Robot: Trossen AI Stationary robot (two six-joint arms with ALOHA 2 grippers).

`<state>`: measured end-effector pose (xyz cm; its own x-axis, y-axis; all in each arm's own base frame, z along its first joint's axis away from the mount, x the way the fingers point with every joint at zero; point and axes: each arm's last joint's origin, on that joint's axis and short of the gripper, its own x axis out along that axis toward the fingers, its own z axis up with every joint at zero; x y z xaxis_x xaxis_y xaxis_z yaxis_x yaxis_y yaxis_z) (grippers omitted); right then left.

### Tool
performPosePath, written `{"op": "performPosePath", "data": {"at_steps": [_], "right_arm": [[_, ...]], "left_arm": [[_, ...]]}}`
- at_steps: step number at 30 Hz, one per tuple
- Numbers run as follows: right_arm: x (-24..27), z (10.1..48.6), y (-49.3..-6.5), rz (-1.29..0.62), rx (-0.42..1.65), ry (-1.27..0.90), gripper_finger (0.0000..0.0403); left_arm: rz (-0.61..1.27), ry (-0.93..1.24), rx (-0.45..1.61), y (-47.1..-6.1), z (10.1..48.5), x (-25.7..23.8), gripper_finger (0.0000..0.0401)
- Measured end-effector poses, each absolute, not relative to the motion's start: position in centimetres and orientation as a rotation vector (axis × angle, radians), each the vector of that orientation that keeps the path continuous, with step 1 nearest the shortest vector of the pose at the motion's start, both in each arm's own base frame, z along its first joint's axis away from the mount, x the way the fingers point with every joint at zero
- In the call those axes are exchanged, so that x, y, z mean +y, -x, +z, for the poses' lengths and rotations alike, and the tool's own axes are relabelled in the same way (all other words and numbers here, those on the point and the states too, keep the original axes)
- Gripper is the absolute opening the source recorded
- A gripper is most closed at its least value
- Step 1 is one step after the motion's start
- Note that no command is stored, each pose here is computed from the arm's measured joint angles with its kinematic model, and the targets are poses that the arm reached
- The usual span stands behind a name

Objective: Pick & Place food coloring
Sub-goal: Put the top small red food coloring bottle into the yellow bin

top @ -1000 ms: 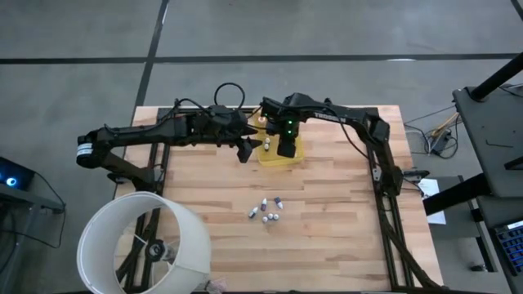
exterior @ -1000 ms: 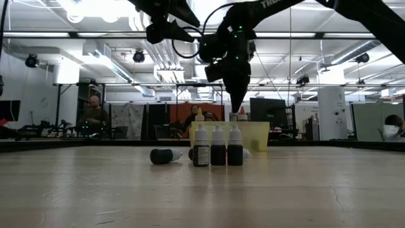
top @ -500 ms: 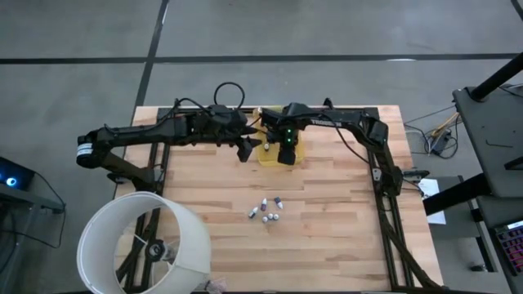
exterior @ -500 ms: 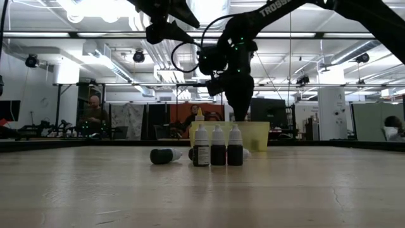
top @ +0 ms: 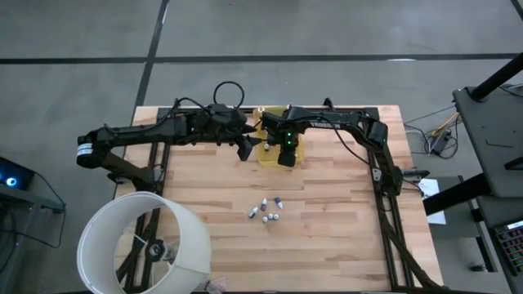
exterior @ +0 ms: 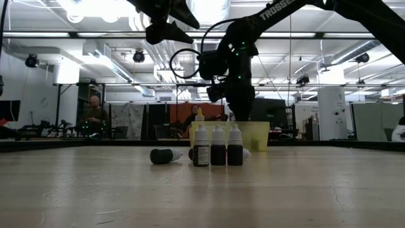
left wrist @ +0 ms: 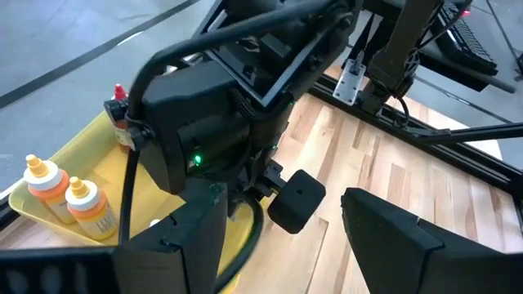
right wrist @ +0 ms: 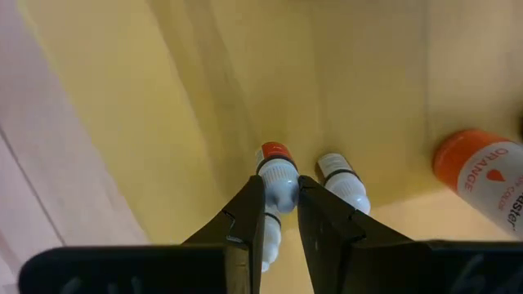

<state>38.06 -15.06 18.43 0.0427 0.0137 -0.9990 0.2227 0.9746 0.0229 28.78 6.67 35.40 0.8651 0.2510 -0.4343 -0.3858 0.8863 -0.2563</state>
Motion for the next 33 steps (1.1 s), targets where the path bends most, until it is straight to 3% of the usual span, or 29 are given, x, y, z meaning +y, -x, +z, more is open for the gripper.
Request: {"op": "performPosePath", "data": {"at_steps": [33], "right_arm": [[-13.9, 17.8, -38.2, -0.087, 1.538, -0.12, 0.0054]], "left_arm": [[0.344, 0.355, 0.403, -28.7, 35.4, 6.8, 0.0213]]}}
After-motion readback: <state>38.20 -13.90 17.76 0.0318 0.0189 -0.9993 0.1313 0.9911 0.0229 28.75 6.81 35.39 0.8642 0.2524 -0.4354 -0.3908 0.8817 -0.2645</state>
